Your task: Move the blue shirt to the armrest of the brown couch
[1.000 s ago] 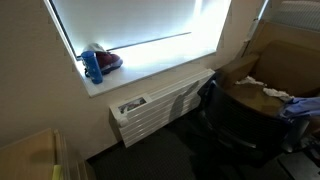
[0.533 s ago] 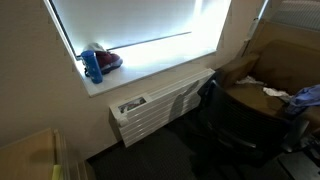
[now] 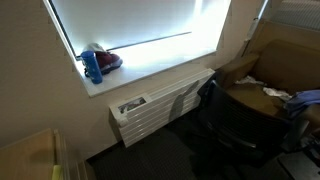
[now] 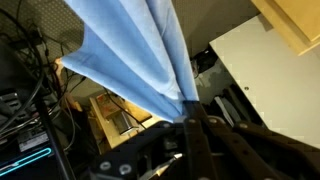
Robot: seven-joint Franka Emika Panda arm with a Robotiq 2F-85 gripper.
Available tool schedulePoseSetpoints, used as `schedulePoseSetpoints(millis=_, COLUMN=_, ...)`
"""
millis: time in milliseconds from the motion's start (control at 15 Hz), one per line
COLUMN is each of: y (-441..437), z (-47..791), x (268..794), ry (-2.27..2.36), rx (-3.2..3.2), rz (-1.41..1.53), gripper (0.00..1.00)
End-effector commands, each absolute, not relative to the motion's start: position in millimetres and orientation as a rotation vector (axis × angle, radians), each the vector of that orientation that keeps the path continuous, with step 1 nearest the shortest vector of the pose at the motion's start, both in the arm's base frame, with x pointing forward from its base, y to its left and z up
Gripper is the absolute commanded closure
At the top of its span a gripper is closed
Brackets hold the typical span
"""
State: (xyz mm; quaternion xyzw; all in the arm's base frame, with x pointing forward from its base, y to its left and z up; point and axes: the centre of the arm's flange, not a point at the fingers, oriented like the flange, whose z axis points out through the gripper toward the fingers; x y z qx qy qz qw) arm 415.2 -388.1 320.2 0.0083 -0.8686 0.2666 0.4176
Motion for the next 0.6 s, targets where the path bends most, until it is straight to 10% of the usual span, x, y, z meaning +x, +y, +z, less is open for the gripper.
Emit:
schedulePoseSetpoints(millis=0, y=-411.0, z=268.8, x=403.8, ry=-2.136, rx=0.036, rz=0.433, gripper=1.00)
schedulePoseSetpoints(millis=533, y=-431.4, z=178.5, x=357.8, ry=-1.979, rx=0.093, rz=-0.046, gripper=1.00)
